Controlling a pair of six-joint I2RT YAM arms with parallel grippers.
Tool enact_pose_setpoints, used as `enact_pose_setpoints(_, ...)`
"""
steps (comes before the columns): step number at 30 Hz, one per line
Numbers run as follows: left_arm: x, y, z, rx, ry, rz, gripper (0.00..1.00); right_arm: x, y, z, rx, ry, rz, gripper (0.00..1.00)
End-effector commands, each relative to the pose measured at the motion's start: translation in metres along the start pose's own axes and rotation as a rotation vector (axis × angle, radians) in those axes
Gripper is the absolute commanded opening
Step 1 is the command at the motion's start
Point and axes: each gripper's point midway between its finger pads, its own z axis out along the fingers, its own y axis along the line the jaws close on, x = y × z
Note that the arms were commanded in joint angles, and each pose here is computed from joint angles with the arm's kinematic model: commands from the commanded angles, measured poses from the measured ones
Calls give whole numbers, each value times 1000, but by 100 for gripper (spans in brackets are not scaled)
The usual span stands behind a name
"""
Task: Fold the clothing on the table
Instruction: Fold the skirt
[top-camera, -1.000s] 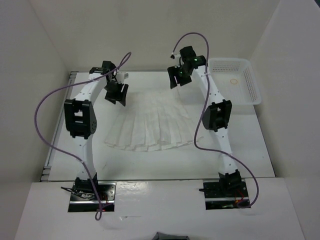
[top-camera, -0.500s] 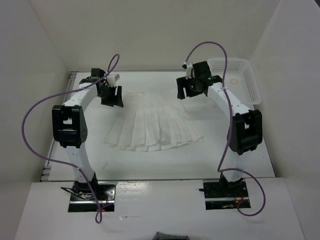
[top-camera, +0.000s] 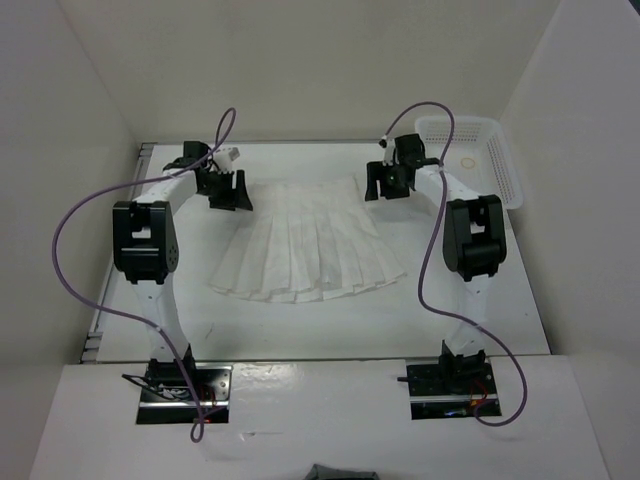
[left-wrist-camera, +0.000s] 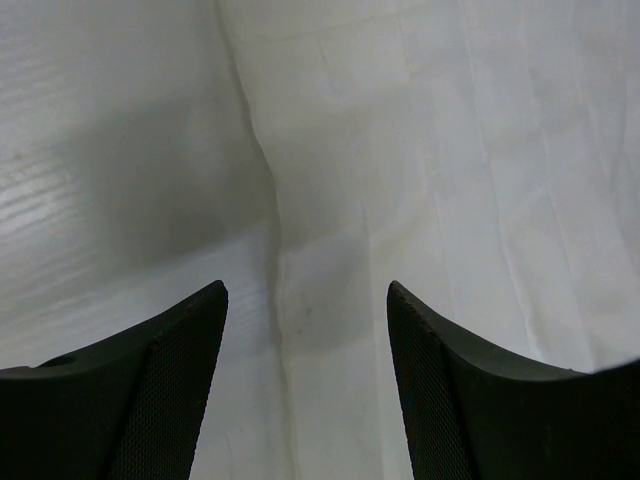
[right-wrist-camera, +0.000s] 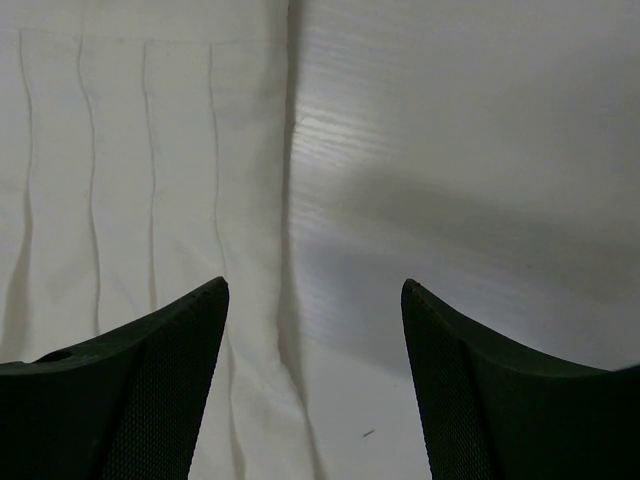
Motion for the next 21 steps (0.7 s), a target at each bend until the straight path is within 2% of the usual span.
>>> enact_pose_setpoints(1,-21,6,10,26,-49,18,72,-40,-8,0,-29,-95,7,74)
enact_pose_setpoints(5,-34,9,14,25,-59,24,72,-61,-5,2,-50,-123,-2,74)
enact_pose_setpoints(14,-40,25,14,20,-70,-10,72,-72,4,18,-150,-93,25,74)
enact_pose_setpoints(21,-44,35,22,16,-62,-44,72,-56,22,40,-210,-20,16,74)
